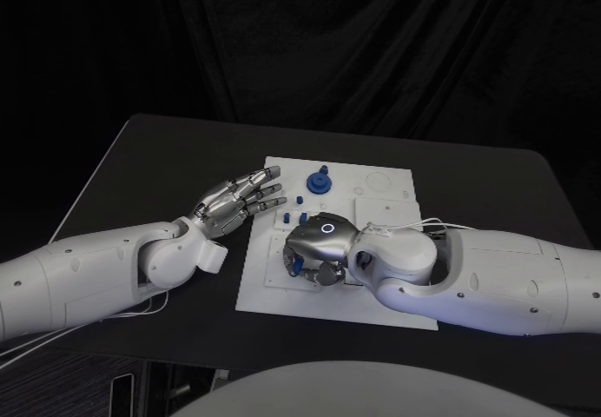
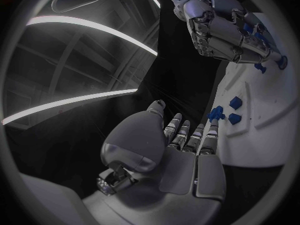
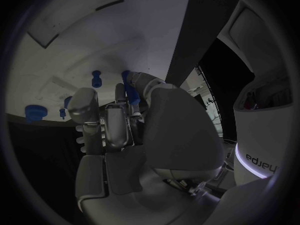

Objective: Assemble the parts on the task board

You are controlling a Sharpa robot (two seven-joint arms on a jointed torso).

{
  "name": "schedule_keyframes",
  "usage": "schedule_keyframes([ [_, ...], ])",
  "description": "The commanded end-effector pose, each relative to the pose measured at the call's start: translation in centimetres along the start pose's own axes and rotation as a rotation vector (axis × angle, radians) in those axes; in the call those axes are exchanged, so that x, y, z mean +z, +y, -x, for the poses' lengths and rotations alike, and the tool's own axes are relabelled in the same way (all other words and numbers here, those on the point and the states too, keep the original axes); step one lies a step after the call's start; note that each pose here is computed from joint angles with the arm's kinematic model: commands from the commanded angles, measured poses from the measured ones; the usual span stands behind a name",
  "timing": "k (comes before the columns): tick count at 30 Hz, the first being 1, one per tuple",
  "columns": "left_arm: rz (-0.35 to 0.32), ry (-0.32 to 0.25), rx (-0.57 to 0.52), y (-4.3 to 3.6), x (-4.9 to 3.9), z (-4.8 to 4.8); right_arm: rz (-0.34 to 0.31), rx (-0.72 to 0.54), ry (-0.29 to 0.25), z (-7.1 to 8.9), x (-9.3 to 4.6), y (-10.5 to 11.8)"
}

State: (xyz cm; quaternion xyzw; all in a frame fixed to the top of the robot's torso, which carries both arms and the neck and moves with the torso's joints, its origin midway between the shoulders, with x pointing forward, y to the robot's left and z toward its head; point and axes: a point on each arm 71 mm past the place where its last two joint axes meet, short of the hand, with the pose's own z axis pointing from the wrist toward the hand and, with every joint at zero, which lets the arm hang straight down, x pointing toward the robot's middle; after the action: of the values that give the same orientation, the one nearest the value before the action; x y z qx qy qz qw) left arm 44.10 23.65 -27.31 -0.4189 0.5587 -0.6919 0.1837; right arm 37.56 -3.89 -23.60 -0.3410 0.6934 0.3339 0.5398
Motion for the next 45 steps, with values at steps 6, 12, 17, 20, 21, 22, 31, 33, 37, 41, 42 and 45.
schedule_keyframes([
  [6, -0.006, 0.013, -0.015, 0.08, 0.09, -0.24, 0.01, -0.007, -0.024, -0.19, 0.05, 0.11],
  [12, -0.005, 0.013, -0.015, 0.1, 0.08, -0.25, 0.019, -0.004, -0.032, -0.13, 0.17, 0.36],
  [17, -0.004, 0.013, -0.015, 0.12, 0.09, -0.27, 0.024, -0.004, -0.031, -0.13, 0.26, 0.52],
  [20, -0.003, 0.013, -0.015, 0.13, 0.1, -0.27, 0.025, -0.003, -0.03, -0.15, 0.3, 0.59],
  [21, -0.003, 0.013, -0.015, 0.13, 0.1, -0.27, 0.025, -0.003, -0.029, -0.15, 0.3, 0.61],
  [22, -0.002, 0.013, -0.015, 0.14, 0.1, -0.27, 0.025, -0.003, -0.029, -0.16, 0.31, 0.62],
  [31, 0.001, 0.014, -0.015, 0.18, 0.09, -0.24, 0.012, -0.006, -0.01, -0.29, 0.25, 0.59],
  [33, 0.002, 0.013, -0.015, 0.18, 0.08, -0.21, 0.006, -0.006, -0.005, -0.34, 0.2, 0.49],
  [37, 0.004, 0.012, -0.015, 0.2, 0.06, -0.14, -0.005, -0.008, 0.005, -0.43, 0.11, 0.32],
  [41, 0.005, 0.011, -0.015, 0.23, 0.03, -0.09, -0.013, -0.009, 0.01, -0.49, 0.0, 0.16],
  [42, 0.006, 0.011, -0.015, 0.25, 0.03, -0.08, -0.015, -0.009, 0.011, -0.49, -0.03, 0.13],
  [45, 0.008, 0.011, -0.015, 0.28, 0.01, -0.06, -0.017, -0.009, 0.011, -0.51, -0.07, 0.09],
])
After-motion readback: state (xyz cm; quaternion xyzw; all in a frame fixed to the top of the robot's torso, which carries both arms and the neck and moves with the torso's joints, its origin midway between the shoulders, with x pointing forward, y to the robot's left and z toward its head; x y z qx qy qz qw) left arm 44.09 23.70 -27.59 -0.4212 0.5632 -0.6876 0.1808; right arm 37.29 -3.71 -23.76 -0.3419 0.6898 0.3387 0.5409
